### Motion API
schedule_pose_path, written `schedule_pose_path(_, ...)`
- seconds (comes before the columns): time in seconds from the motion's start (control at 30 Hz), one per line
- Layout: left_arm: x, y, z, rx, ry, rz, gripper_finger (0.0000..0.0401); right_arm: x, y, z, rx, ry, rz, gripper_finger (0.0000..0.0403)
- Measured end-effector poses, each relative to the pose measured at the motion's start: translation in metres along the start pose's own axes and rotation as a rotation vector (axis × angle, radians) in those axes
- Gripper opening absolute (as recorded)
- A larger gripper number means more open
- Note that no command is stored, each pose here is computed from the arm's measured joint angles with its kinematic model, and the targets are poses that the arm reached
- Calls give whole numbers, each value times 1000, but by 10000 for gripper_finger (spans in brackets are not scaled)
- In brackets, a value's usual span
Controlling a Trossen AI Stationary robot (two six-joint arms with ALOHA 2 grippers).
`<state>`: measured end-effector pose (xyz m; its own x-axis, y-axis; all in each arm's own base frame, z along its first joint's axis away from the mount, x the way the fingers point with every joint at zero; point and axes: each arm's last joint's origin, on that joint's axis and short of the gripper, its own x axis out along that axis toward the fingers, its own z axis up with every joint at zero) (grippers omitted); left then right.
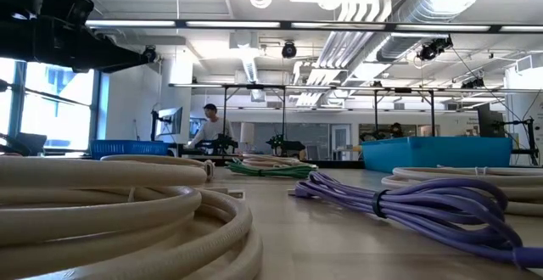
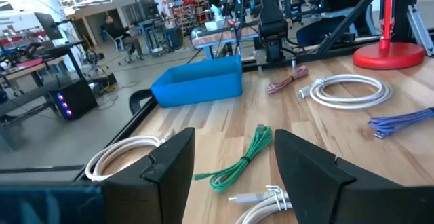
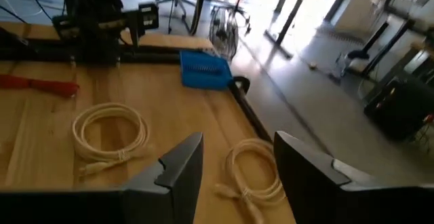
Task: Pick & Place USB Port
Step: Put the pink USB cable into the left blue bin
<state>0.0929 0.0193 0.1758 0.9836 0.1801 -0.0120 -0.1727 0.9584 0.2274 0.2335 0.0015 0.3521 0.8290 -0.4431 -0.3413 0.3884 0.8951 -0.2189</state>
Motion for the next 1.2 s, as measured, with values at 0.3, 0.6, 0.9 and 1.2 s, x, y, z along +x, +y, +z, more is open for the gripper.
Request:
schedule_pose_path(0.3,0,-2,0,-24,-1,-59,200,33,10,-41,190,394,201,170)
schedule_pose_path(0.6,0,-2,0,-33,2,-62,200,34,32,-46,125,466,466,170)
schedule_pose_path(0.9,0,-1,-1,-18,17,-15,200,22,56,-52,89,524,523,169)
schedule_pose_path(1.2,0,-1,-2,-18,18,-13,200,13,64,-70,82,689,349,169)
